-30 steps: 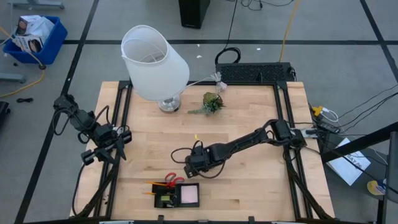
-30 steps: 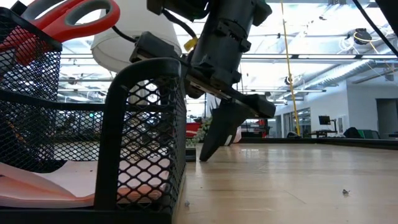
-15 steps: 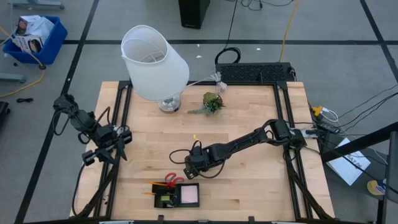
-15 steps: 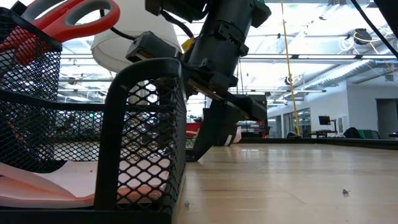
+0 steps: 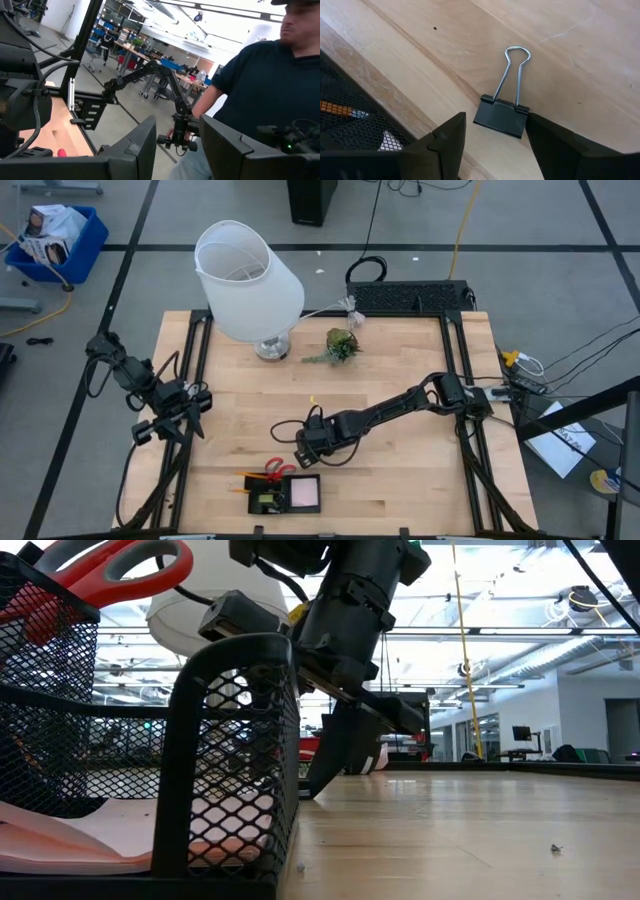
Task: Pick and place office supplies into organizer
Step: Put the black clip into the mesh desk organizer
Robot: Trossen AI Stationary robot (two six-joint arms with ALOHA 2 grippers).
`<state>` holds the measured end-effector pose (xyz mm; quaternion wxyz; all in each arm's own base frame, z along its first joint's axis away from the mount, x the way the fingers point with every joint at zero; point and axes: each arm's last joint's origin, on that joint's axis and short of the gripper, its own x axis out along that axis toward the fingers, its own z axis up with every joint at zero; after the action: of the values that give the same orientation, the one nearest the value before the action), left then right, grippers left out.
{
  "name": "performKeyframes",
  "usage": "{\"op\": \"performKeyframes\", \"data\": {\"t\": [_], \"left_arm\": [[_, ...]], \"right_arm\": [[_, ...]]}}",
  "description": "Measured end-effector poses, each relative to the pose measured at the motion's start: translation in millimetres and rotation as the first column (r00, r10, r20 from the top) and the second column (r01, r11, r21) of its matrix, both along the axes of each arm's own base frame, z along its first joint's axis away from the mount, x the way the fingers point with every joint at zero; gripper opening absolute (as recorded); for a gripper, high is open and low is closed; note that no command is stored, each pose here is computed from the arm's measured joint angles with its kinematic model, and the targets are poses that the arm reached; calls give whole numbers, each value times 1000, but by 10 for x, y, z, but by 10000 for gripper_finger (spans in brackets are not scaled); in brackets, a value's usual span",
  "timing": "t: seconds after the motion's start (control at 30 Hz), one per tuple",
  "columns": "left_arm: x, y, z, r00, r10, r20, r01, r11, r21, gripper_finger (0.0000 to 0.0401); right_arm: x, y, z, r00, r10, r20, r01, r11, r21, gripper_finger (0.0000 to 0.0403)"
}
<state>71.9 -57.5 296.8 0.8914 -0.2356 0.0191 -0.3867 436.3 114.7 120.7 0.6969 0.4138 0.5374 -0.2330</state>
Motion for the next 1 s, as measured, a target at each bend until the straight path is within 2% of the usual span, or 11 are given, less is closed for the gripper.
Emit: {"op": "performKeyframes", "data": {"t": [0.2,0.77,1.0], "left_arm": [[0,0,1,1000,1,2,-1,1000,1,152],[0,1,1,1000,3,2,-3,1000,1,152],[0,1,1,1000,3,2,-3,1000,1,152]], "right_arm": [[6,-19,0,1000,-3,11,4,999,-37,203],[29,-62,-66,999,-44,2,44,999,-22,203],[-11,-74,-136,998,-37,-58,36,999,-24,203]]}}
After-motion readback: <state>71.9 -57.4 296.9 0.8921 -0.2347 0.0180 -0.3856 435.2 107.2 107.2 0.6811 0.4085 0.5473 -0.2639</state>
